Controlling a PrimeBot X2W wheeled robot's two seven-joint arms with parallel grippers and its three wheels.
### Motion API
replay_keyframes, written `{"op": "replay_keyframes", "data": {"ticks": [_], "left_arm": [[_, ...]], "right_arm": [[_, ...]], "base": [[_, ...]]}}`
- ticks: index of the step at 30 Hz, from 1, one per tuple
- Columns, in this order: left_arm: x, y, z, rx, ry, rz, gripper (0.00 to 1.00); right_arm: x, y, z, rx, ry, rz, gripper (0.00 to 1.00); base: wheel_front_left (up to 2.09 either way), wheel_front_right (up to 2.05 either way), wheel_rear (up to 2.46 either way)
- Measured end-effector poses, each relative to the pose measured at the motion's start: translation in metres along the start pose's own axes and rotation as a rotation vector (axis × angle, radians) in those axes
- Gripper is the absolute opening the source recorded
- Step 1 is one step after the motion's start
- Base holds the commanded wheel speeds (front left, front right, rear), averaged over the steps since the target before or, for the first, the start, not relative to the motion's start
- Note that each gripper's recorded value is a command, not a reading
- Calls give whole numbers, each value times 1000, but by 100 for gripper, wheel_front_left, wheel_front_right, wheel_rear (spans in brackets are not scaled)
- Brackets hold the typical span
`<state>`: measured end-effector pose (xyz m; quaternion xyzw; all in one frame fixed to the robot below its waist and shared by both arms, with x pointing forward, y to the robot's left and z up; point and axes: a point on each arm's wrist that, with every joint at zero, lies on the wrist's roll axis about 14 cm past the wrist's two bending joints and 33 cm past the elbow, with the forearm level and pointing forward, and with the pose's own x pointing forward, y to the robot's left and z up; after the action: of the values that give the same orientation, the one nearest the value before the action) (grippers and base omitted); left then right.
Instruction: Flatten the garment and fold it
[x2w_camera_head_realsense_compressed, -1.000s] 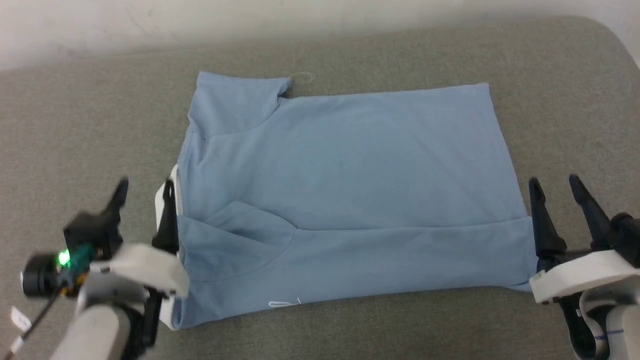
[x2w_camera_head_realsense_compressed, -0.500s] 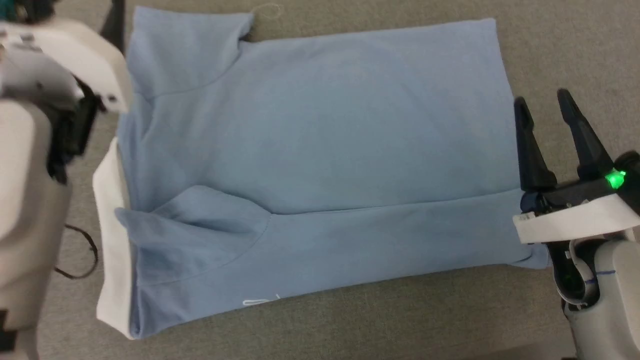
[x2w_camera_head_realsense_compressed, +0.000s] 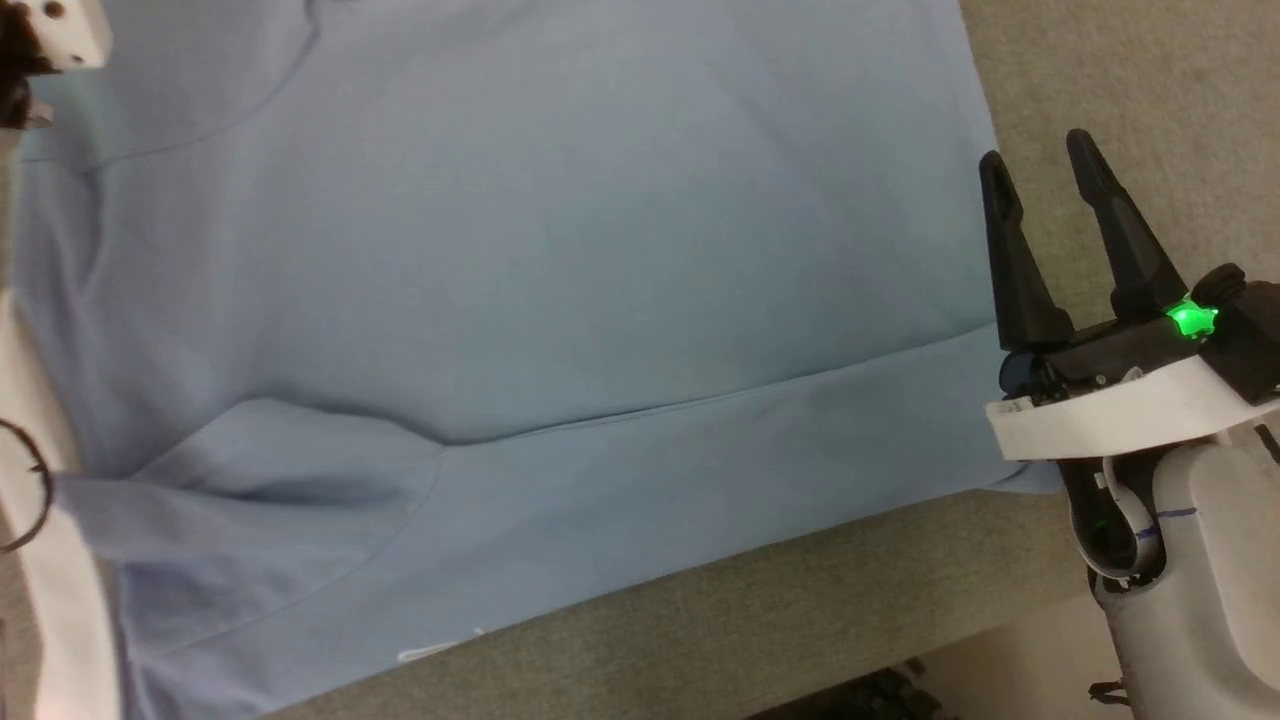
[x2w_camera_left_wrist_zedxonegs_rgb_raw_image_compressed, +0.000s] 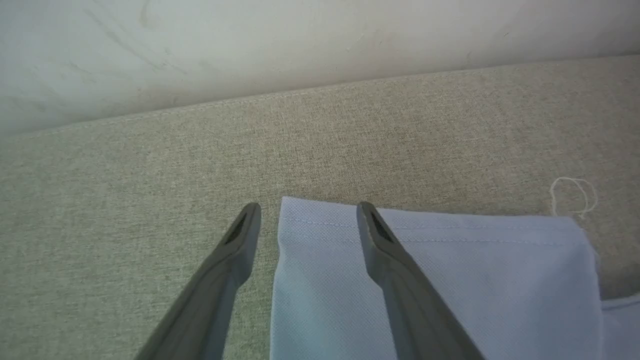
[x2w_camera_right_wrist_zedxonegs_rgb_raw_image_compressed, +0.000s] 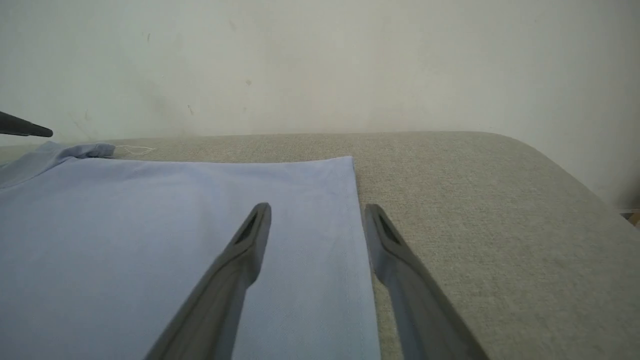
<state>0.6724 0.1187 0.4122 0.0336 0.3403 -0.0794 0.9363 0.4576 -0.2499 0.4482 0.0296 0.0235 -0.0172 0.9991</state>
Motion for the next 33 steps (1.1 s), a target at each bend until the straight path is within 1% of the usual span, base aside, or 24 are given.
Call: {"op": "replay_keyframes", "data": {"ticks": [5,9,10,11,12,14,17,20,23,25,27,30,33], "left_arm": [[16,-1,-28,-49,151,28,100],[17,1,-31,-60,191,43,100],[16,0,-33,-64,204,40,90],[15,-1,-34,-68,214,37,38],[13,-1,-35,-65,221,34,0],[9,-3,-36,-57,220,21,0],[6,-4,-36,-42,198,16,0],[4,-3,-34,-27,175,13,0],[4,-3,-33,-7,153,6,0],[4,-3,-32,5,140,1,0],[5,-3,-31,12,126,-3,0],[6,-5,-28,18,105,-15,0],[7,-7,-27,21,89,-25,0]], "right_arm": [[-4,-9,-13,-3,38,-29,100],[-5,-12,-17,-8,51,-40,100],[-4,-12,-18,-9,53,-41,100],[-4,-13,-18,-8,53,-41,100],[-3,-13,-18,-10,54,-39,100],[1,-12,-17,-23,49,-25,100],[18,-10,-3,-69,7,10,100],[46,-10,19,-119,-35,40,100],[78,-10,33,-145,-20,52,100],[99,-12,33,-138,37,46,100],[116,-16,23,-122,138,27,100],[133,-20,-3,-79,324,-1,100],[141,-20,-28,-41,491,-18,100]], "base": [[0,0,0],[0,0,0],[0,0,0],[0,0,0],[0,0,0],[0,0,0],[0,0,0],[0,0,0],[0,0,0],[0,0,0],[0,0,0],[0,0,0],[0,0,0]]}}
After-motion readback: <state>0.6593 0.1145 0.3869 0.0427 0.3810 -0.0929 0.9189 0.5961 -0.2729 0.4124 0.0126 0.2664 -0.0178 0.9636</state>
